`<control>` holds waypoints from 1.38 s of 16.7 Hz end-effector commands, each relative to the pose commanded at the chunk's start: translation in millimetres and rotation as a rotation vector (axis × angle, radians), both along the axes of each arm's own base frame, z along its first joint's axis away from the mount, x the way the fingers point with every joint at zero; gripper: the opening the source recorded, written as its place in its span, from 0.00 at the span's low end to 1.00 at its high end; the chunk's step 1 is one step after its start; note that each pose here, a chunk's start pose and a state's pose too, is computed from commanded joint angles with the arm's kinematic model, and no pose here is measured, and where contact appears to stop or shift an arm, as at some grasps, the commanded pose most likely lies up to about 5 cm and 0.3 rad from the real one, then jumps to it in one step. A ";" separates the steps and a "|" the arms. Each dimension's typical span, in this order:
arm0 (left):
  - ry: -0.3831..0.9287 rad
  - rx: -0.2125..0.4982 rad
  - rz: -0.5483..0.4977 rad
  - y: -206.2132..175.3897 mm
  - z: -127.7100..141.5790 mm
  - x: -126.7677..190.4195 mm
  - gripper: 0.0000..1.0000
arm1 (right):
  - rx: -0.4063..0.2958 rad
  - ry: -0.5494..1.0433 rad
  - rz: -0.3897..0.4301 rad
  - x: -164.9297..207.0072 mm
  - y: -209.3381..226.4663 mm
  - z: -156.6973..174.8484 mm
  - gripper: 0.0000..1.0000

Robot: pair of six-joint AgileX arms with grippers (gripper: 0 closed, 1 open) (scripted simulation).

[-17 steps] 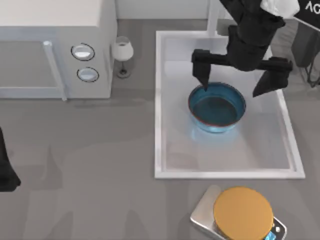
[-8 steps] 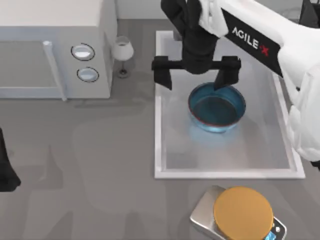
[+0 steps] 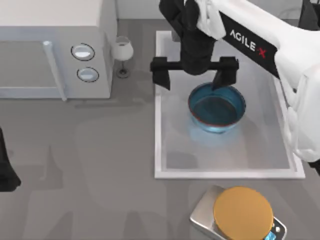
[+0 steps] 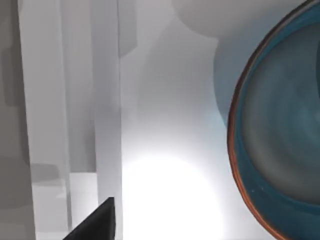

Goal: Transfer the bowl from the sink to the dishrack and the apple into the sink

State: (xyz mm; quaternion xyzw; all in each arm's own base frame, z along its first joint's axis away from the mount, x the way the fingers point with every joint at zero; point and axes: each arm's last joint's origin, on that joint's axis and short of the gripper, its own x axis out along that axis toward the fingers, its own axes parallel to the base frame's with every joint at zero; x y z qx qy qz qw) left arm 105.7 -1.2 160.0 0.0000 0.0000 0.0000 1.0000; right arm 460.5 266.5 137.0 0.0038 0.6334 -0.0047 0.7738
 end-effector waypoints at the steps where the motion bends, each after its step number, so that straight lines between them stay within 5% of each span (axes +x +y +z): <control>1: 0.000 0.000 0.000 0.0 0.0 0.0 1.00 | 0.000 -0.001 0.002 2.3 1.1 -9.6 1.00; 7: 0.000 0.000 0.000 0.0 0.0 0.0 1.00 | 0.000 -0.002 0.002 16.4 1.4 -86.1 1.00; 11: 0.000 0.000 0.000 0.0 0.0 0.0 1.00 | 0.000 -0.001 0.002 16.8 1.2 -90.4 1.00; 23: 0.000 0.000 0.000 0.0 0.0 0.0 1.00 | 0.000 -0.001 0.002 16.8 1.2 -90.4 0.10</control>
